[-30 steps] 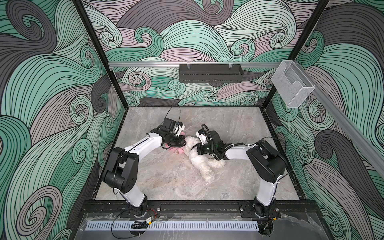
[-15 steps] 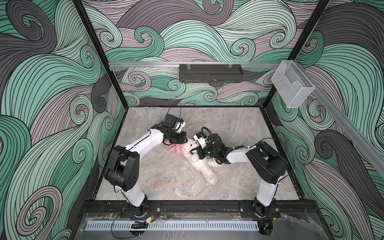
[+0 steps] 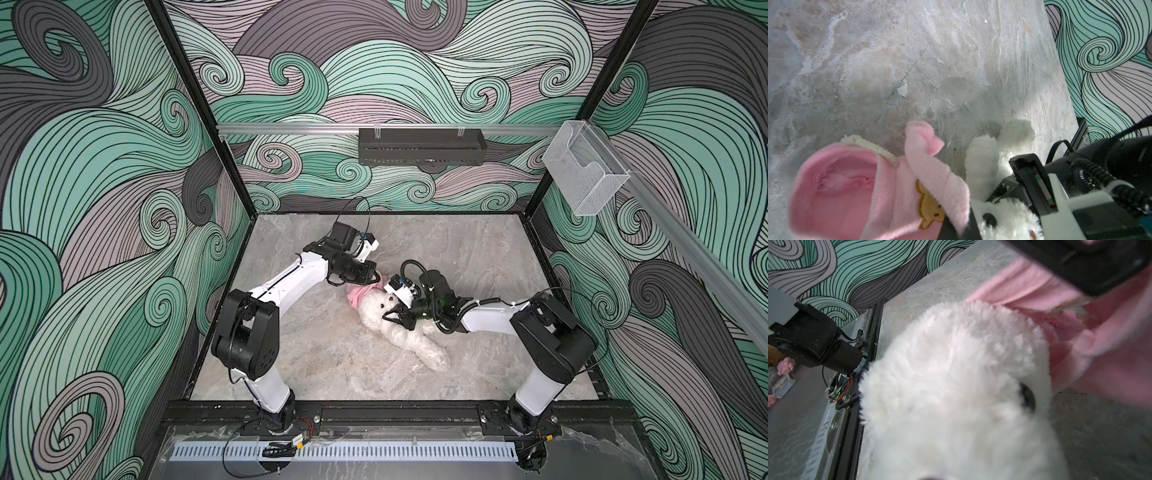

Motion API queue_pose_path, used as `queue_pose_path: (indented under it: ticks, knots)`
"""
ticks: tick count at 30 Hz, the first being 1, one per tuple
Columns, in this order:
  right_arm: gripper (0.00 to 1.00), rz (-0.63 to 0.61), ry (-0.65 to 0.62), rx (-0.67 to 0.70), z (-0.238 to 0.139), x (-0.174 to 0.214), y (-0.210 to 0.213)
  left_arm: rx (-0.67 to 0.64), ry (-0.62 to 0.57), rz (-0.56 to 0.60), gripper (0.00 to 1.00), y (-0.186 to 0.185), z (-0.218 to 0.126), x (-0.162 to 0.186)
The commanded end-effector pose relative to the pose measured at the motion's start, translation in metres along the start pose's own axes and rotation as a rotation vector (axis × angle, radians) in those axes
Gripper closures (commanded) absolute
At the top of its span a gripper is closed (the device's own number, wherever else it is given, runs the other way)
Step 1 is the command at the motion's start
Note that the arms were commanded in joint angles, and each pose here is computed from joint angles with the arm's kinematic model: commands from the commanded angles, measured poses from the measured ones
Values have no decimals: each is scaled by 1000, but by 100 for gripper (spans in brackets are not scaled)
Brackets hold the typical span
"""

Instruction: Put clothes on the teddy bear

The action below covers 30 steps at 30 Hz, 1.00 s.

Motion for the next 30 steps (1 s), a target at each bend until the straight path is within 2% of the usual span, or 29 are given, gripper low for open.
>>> queue_pose_path:
  ticks: [1, 6, 11, 14, 20, 24, 30]
  knots:
    - [97, -185, -13, -31, -12, -7, 4, 62, 55, 86, 100, -13, -1, 9]
    - [96, -270, 12, -89, -22, -13, 12, 71, 83, 156, 100, -12, -1, 12]
    - [95, -255, -11, -156, -22, -15, 27, 64, 88, 159, 100, -7, 0, 7]
    - [96, -247, -38, -149, -26, -18, 32, 69, 91, 164, 100, -7, -1, 8]
    - [100, -167, -76, 11, -30, -25, 0, 90, 105, 172, 100, -10, -1, 16]
    - [100, -113, -162, 94, -36, -33, -21, 88, 116, 172, 100, -9, -2, 20]
    - [100, -93, -210, 226, -50, -35, -36, 84, 120, 172, 100, -8, -2, 21]
Point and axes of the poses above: each gripper's point midway between its finger pads, its own z axis out along the fingers, its own y axis along the line the jaws close on, x = y × z, the point moved 2 cm from there along -z, back along the fingers, and after that the axes turned 5 degrees about -z, right-handed, at the moved point
